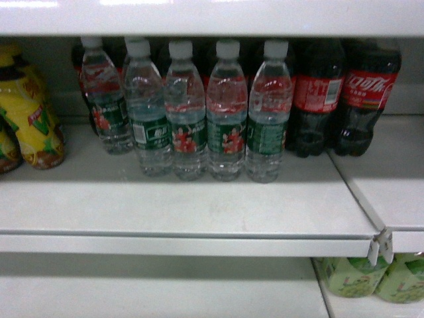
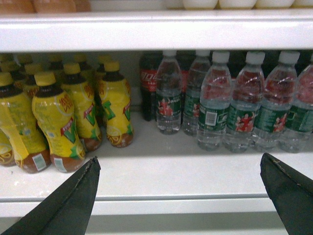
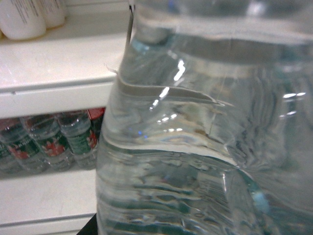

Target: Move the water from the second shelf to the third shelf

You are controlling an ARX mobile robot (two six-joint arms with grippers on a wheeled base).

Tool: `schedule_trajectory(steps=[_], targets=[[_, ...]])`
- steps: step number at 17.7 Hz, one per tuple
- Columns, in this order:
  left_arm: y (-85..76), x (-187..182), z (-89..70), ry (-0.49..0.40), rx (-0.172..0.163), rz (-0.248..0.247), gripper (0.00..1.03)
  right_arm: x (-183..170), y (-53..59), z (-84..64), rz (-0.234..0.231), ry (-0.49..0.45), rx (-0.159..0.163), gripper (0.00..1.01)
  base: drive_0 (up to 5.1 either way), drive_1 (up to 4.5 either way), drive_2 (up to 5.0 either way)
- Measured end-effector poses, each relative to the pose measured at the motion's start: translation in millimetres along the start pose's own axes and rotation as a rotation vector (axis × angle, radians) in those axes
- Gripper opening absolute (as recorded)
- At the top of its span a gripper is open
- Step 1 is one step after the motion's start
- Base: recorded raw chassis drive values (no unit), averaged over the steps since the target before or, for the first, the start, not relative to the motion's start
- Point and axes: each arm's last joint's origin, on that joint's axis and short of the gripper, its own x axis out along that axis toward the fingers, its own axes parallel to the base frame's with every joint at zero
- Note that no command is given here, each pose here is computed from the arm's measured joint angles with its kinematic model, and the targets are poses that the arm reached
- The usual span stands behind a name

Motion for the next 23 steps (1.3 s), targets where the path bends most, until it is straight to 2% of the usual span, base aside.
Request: schedule_trajectory(steps=[21,23], targets=[[-0.1,0.0,0.0,0.0,0.0,-0.002,0.98,-0.4,0.1,1.9,0.001,-0.008,0.008,0.43,0.0,0.0,0.0],[-0.1,0.0,0.0,0.0,0.0,-0.003,0.98,-0.3,-0.4,1.5,-0.014,-0.005,0.007,0.43,0.0,0.0,0.0]])
